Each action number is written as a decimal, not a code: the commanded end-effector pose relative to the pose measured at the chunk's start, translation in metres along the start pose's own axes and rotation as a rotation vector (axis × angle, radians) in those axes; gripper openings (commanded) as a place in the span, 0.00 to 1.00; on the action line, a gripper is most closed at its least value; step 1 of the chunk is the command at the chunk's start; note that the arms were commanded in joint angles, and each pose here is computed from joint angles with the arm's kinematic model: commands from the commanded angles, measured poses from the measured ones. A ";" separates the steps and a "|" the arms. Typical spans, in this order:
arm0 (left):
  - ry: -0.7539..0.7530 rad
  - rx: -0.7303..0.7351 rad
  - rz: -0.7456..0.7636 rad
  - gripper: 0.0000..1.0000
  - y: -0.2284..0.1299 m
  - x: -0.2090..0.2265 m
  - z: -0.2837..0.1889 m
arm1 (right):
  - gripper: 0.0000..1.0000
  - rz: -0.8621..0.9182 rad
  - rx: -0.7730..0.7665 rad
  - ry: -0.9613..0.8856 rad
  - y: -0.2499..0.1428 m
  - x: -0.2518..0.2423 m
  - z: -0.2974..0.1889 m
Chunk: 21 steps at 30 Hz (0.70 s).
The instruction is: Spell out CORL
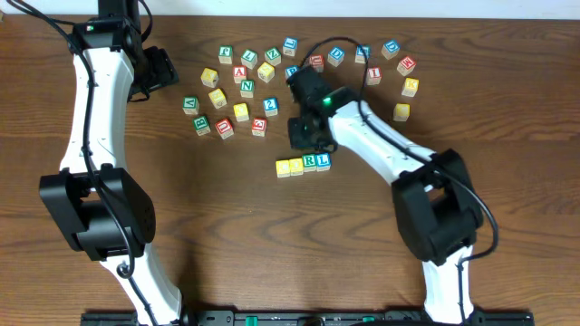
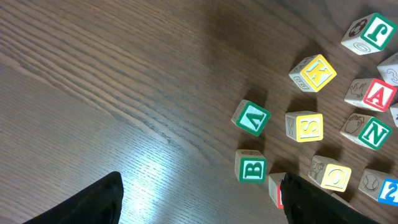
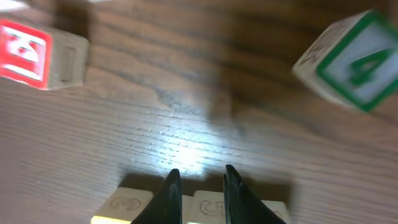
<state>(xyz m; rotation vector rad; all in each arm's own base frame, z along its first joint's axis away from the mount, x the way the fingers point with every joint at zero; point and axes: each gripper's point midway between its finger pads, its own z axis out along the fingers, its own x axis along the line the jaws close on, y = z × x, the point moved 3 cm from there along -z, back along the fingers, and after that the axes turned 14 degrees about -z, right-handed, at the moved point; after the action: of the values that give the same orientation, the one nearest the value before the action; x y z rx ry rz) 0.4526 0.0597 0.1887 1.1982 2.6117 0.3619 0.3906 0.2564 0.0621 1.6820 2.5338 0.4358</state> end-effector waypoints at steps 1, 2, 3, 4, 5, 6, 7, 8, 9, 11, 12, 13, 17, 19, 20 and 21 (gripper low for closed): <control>-0.007 -0.033 0.013 0.80 0.008 -0.002 -0.009 | 0.18 0.062 0.004 -0.071 -0.001 -0.010 0.005; -0.007 -0.033 0.013 0.80 0.008 -0.002 -0.009 | 0.18 0.069 0.006 -0.076 -0.002 -0.011 0.006; -0.006 -0.033 0.013 0.80 0.008 -0.002 -0.009 | 0.18 0.069 0.009 -0.077 -0.002 -0.011 0.006; -0.007 -0.033 0.013 0.80 0.008 -0.002 -0.009 | 0.18 0.071 0.015 -0.080 -0.003 -0.012 0.007; -0.006 -0.033 0.013 0.80 0.008 -0.002 -0.009 | 0.18 0.076 0.019 -0.083 -0.004 -0.012 0.007; -0.006 -0.033 0.013 0.80 0.008 -0.002 -0.009 | 0.18 0.077 0.025 -0.083 -0.006 -0.013 0.008; -0.007 -0.033 0.013 0.80 0.008 -0.002 -0.009 | 0.18 0.077 0.031 -0.084 -0.007 -0.013 0.008; -0.007 -0.033 0.013 0.80 0.008 -0.002 -0.009 | 0.18 0.077 0.036 -0.085 -0.008 -0.013 0.008; -0.007 -0.033 0.013 0.80 0.008 -0.002 -0.009 | 0.18 0.077 0.043 -0.087 -0.010 -0.013 0.008; -0.006 -0.033 0.013 0.80 0.008 -0.002 -0.009 | 0.17 0.084 0.054 -0.089 -0.013 -0.014 0.008; -0.006 -0.033 0.013 0.80 0.008 -0.002 -0.009 | 0.17 0.084 0.058 -0.090 -0.014 -0.014 0.008; -0.006 -0.033 0.013 0.80 0.008 -0.002 -0.009 | 0.17 0.084 0.064 -0.091 -0.015 -0.014 0.008; -0.007 -0.033 0.013 0.80 0.008 -0.002 -0.009 | 0.17 0.082 0.078 -0.092 -0.018 -0.013 0.008; -0.007 -0.033 0.013 0.80 0.008 -0.002 -0.009 | 0.16 0.076 0.081 -0.092 -0.019 -0.011 0.008; -0.007 -0.033 0.013 0.80 0.008 -0.002 -0.009 | 0.16 0.073 0.082 -0.092 -0.019 -0.010 0.008; -0.006 -0.033 0.013 0.80 0.008 -0.002 -0.009 | 0.16 0.072 0.084 -0.092 -0.020 -0.009 0.008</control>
<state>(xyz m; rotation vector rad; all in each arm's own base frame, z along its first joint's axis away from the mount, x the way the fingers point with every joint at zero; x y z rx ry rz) 0.4526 0.0597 0.1887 1.1987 2.6115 0.3620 0.3812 0.2415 0.0532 1.7786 2.4715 0.2843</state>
